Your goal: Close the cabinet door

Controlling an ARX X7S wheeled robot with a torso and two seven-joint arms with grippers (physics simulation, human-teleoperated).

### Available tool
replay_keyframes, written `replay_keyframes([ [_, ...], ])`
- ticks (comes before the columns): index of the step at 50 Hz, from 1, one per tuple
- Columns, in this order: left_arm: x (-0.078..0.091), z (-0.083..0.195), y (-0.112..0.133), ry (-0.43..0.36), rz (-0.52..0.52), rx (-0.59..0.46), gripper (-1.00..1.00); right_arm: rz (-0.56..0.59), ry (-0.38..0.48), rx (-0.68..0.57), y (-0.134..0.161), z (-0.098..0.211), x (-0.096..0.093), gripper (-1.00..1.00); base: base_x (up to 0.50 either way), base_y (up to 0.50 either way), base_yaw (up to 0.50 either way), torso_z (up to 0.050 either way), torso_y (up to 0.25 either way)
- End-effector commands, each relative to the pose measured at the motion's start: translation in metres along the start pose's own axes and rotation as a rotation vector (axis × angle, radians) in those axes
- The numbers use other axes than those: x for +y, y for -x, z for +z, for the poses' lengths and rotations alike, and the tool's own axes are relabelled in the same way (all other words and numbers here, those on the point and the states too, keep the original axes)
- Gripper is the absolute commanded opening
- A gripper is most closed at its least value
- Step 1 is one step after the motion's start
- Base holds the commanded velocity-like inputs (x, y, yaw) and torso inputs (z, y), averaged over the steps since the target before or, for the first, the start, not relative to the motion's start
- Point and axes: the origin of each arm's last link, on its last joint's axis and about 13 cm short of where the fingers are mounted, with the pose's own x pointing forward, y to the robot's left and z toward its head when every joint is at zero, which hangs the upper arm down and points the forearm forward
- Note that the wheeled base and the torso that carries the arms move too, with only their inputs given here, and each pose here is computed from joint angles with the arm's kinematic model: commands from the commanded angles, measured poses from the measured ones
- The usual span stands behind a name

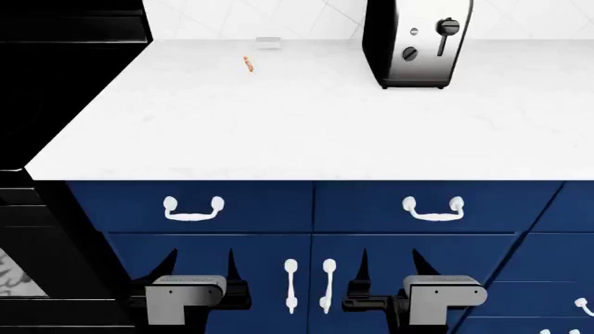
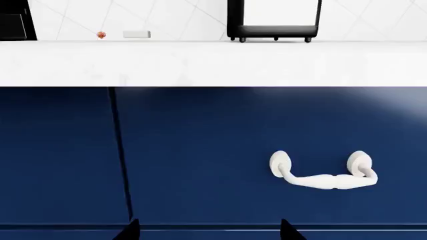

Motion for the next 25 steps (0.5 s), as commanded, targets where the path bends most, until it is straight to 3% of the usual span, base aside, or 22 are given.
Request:
replay_keyframes([
  [1,-0.001,-0.001,-0.0007,-0.013,-0.009,0.001,1.0,0.002,0.006,0.002,0.0003,-0.0003,0.0008,1.0,0.0,0.0,0.0,0.0,0.0],
  [14,-0.0052,-0.0035,-0.0021,-0.012,-0.059,0.012,1.0,0.025,0.021,0.01,0.0013,-0.001,0.0033,1.0,0.0,0.0,0.0,0.002,0.0],
  [25,-0.0058,-0.0048,-0.002,-0.02,-0.066,0.022,1.0,0.022,0.024,0.018,0.0018,-0.003,0.0041,1.0,0.0,0.0,0.0,0.05,0.0],
])
